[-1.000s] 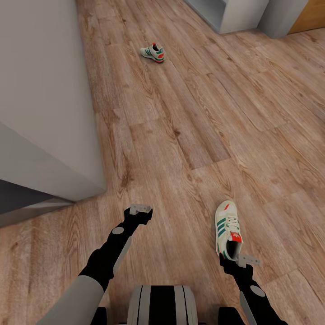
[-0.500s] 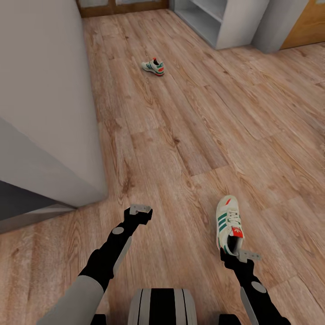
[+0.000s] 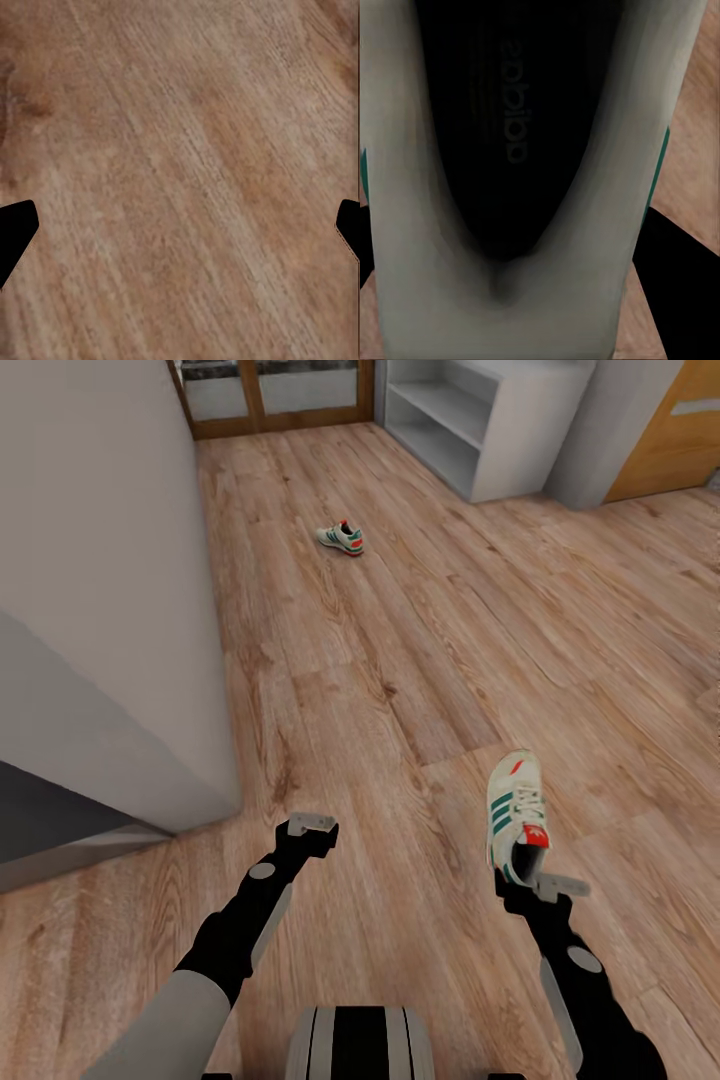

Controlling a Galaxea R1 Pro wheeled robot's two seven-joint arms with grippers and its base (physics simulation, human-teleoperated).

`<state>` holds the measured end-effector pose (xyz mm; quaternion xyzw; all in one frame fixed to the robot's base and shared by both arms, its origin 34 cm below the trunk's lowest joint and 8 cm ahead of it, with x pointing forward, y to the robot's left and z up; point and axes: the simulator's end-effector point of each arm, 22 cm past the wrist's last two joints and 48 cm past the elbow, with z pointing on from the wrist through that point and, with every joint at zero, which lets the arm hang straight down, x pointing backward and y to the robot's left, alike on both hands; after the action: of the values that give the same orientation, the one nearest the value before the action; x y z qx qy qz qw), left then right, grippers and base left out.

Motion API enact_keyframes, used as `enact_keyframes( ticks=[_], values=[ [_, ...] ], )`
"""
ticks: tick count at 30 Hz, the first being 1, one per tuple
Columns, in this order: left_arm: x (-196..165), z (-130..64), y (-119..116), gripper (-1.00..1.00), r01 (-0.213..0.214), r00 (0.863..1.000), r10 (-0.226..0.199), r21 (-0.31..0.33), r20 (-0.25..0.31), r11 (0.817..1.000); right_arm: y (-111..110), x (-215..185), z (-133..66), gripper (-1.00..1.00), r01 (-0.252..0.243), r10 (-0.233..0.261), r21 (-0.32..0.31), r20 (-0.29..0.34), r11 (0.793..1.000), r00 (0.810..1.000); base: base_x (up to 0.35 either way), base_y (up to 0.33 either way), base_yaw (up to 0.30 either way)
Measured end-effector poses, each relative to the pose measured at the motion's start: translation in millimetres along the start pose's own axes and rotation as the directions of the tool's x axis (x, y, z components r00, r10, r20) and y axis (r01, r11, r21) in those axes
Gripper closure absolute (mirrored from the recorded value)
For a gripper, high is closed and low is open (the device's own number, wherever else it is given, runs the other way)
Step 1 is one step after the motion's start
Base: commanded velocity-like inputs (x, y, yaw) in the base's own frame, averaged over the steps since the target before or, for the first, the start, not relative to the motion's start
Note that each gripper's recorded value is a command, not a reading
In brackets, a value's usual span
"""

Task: Pick up the two gym shoes and the two sandals from the corridor floor and place them onto the hallstand (shoe rack) in the corridor, making sure they are on the rack and not on the floor. Arrange them so the two gym shoes are next to each other and the two sandals are next to each other.

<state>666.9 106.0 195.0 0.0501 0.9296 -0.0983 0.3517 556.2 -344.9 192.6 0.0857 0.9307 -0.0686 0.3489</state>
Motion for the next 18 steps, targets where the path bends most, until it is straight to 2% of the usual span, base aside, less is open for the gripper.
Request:
enact_keyframes(
  ticks=[2, 3, 9, 18],
  values=[
    [-5, -2.1, -1, -1.0, 0.0, 1.0, 0.0, 0.0, 0.007, 1.0, 0, 4, -1.8, 1.0, -0.002, 0.002, -0.001, -0.038, 1.0, 0.999, 0.0, 0.0, 0.0],
    [-8, -3.1, -1, -1.0, 0.0, 1.0, 0.0, 0.001, 0.011, 1.0, 0, 10, -3.2, 1.0, -0.003, 0.003, -0.001, -0.078, 1.0, 0.997, 0.0, 0.0, 0.0],
    [-18, -9.5, -1, -1.0, -0.004, 1.0, 0.004, -0.001, 0.014, 1.0, 1, 2, -7.8, 1.0, -0.007, 0.007, -0.004, -0.079, 1.0, 0.997, 0.0, 0.0, 0.0],
    [-39, -19.7, -2, -1.0, -0.011, 0.999, 0.012, -0.003, 0.044, 1.0, 0, -18, -14.4, 1.0, -0.015, 0.014, -0.007, -0.046, 1.0, 0.999, 0.0, 0.0, 0.0]
  ],
)
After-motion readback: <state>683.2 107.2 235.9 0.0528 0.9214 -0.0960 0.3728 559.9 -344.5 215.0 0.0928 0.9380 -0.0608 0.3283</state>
